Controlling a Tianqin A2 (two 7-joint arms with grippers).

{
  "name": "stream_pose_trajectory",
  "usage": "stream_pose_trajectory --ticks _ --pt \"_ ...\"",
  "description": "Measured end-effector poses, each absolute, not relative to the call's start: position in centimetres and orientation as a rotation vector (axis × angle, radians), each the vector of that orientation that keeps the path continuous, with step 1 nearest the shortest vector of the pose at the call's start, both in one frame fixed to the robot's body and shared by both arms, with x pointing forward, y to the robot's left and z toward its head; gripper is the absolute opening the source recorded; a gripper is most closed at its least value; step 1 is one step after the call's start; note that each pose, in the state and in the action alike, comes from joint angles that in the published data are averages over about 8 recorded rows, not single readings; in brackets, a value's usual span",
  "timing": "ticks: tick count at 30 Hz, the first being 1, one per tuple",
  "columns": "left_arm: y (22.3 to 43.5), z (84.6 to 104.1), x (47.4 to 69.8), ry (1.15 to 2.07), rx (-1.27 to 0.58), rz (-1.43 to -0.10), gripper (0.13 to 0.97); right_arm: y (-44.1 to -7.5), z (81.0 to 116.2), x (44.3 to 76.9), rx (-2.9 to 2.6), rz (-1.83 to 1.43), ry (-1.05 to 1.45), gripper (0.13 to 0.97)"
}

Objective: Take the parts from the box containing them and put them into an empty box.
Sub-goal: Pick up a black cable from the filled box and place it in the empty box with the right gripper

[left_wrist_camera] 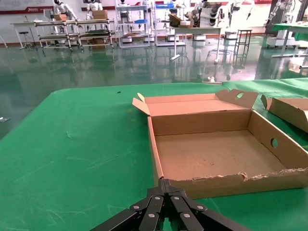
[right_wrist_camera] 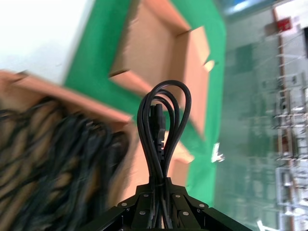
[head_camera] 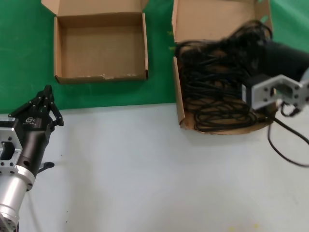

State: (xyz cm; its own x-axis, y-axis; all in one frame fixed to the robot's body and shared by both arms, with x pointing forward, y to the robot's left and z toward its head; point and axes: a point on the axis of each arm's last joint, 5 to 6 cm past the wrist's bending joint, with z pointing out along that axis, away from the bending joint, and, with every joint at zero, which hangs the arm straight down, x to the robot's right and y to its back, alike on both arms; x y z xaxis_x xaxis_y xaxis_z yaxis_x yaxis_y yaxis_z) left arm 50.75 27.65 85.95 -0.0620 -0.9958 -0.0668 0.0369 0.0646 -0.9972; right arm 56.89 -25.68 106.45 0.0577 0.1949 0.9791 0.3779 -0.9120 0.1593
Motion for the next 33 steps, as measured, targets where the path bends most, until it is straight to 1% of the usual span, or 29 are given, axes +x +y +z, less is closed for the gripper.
stream_pose_trajectory --ticks 4,10,17,26,33 --pt "27.7 86.0 50.7 1.26 -1.104 -1.223 0.145 -24.0 108.1 57.2 -2.109 -2.016 -0.629 0.182" --pt "27.7 86.0 50.7 1.26 -1.104 -1.223 0.145 -20.4 110.3 58.0 -1.988 -2.051 -0.686 0.182" --pt "27.7 86.0 50.7 1.26 -1.104 -1.223 0.145 -16.0 111.7 59.5 -1.874 -2.044 -0.733 0.181" --pt "27.7 86.0 50.7 1.26 -1.104 -1.223 0.145 -11.5 110.6 61.7 -1.815 -1.979 -0.753 0.181" --pt "27.7 86.0 50.7 1.26 -1.104 -1.223 0.145 -9.7 108.6 63.5 -1.828 -1.929 -0.751 0.181"
